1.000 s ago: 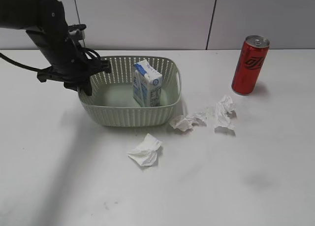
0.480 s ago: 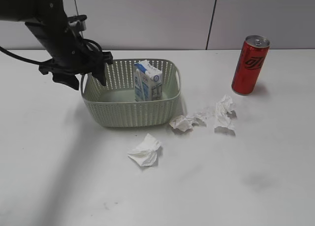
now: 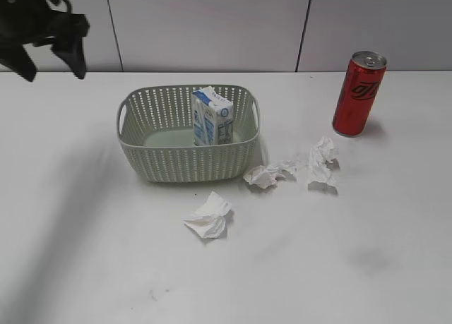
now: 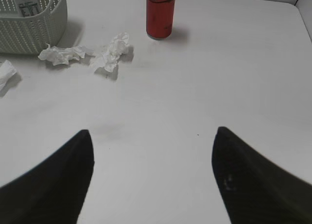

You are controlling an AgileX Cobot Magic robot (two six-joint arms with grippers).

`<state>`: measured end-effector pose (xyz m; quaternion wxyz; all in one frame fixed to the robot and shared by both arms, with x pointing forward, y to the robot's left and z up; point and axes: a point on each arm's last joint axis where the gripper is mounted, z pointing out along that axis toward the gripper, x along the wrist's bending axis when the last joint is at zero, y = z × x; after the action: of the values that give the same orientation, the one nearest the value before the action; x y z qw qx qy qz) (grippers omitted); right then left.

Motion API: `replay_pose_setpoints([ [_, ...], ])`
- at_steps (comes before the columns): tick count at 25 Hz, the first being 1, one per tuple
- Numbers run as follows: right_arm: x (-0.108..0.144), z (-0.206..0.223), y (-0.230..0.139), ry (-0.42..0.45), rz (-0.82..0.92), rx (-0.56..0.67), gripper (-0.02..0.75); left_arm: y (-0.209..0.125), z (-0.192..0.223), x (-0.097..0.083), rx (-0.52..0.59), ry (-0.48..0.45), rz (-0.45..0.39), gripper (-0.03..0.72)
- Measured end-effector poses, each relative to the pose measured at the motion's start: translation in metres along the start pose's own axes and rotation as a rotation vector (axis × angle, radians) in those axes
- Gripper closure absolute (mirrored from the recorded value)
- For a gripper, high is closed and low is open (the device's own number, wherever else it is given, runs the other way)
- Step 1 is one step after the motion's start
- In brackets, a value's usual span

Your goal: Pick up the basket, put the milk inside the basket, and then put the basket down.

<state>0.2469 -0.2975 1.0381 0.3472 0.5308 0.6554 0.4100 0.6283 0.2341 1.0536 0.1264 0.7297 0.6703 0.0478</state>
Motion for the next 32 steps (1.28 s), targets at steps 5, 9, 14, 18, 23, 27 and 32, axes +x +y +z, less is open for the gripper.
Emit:
replay_pose_setpoints([
  [5, 0.000, 0.000, 0.000, 0.000, 0.000, 0.000, 0.146, -0.006, -0.012, 0.044, 0.021, 0.042, -0.039, 0.072],
  [9, 0.000, 0.000, 0.000, 0.000, 0.001, 0.000, 0.146, -0.020, -0.026, 0.054, 0.016, 0.081, -0.010, 0.091],
  [14, 0.000, 0.000, 0.000, -0.001, 0.001, 0.000, 0.146, -0.059, -0.044, 0.047, 0.027, 0.049, 0.049, 0.099],
  [18, 0.000, 0.000, 0.000, -0.001, 0.001, 0.000, 0.146, -0.100, -0.059, 0.041, 0.028, 0.024, 0.064, 0.099],
  [23, 0.000, 0.000, 0.000, -0.001, 0.001, 0.000, 0.146, -0.157, -0.076, 0.036, -0.011, 0.024, 0.068, 0.099],
  [27, 0.000, 0.000, 0.000, -0.001, 0.001, 0.000, 0.146, -0.196, -0.082, 0.032, -0.064, 0.019, 0.067, 0.097],
  [32, 0.000, 0.000, 0.000, -0.001, 0.001, 0.000, 0.145, -0.238, -0.080, 0.029, -0.133, 0.013, 0.065, 0.096],
])
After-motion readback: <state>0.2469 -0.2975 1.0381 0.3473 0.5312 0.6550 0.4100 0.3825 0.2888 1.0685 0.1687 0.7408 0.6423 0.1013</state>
